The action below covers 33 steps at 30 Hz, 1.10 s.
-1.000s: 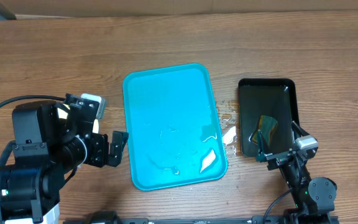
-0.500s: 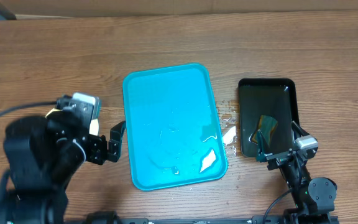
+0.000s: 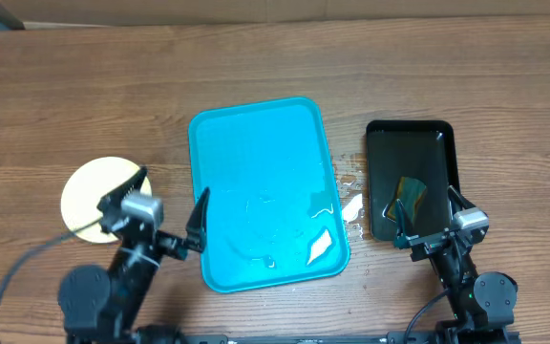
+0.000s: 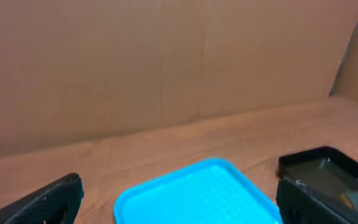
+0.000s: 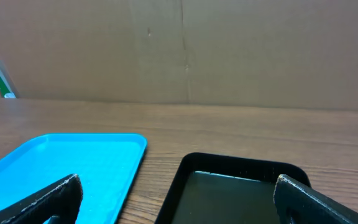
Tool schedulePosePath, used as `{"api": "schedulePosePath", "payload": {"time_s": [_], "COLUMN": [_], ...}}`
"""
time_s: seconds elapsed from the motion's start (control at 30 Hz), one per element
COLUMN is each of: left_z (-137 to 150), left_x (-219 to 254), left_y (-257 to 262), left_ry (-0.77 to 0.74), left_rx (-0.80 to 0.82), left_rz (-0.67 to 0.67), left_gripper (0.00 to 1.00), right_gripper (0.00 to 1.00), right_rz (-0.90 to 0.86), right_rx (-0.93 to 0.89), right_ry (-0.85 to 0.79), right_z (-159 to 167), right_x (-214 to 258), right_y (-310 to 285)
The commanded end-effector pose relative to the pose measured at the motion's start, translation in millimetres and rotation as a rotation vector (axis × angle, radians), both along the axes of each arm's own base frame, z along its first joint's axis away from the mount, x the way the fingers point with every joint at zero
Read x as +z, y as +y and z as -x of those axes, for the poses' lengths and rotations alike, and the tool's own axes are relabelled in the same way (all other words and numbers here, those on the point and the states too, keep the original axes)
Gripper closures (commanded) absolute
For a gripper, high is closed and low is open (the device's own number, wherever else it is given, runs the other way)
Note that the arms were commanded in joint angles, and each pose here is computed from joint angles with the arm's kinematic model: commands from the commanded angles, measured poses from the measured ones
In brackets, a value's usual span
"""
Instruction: Clean dirty plates on tray and stack at the side
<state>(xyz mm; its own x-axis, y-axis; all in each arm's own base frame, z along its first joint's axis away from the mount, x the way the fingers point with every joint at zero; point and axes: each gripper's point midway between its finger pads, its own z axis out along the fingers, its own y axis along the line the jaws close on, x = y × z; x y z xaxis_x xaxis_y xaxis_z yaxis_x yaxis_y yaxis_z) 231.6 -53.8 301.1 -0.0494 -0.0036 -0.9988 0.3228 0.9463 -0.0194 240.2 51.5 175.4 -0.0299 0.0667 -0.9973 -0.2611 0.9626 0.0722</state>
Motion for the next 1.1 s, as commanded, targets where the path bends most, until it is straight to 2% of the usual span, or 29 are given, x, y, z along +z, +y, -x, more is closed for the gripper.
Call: {"api": "schedulePosePath", "payload": {"time_s": [0.0,0.43,0.67,0.7,1.07], "left_z": [7,6,-6,-8,-8], "left_x": [-13,-64,-102,-117,-136], "left_y": [0,7,7,7,5], "left_ry": [-0.056,-0.131,-0.11,-0.072,0.008], "left_rx": [0.002,0.045,0.047,0.049,0.043], "left_rz": [0.035,0.035,0.047,0.046,0.044], "left_gripper": [0.0,0.0,0.0,0.0,0.0], "right_gripper": [0.0,0.0,0.0,0.0,0.0], "right_rz": [0.001,0.001,0.001,0.001,0.001], "right_rx": [0.003,0.003,0.003,0.003,0.003], "right_ry": [0.0,0.0,0.0,0.0,0.0], "right_z": [0,0,0,0,0], "right_x": [-3,-3,-3,-3,-3], "right_y": [1,1,1,1,1]}}
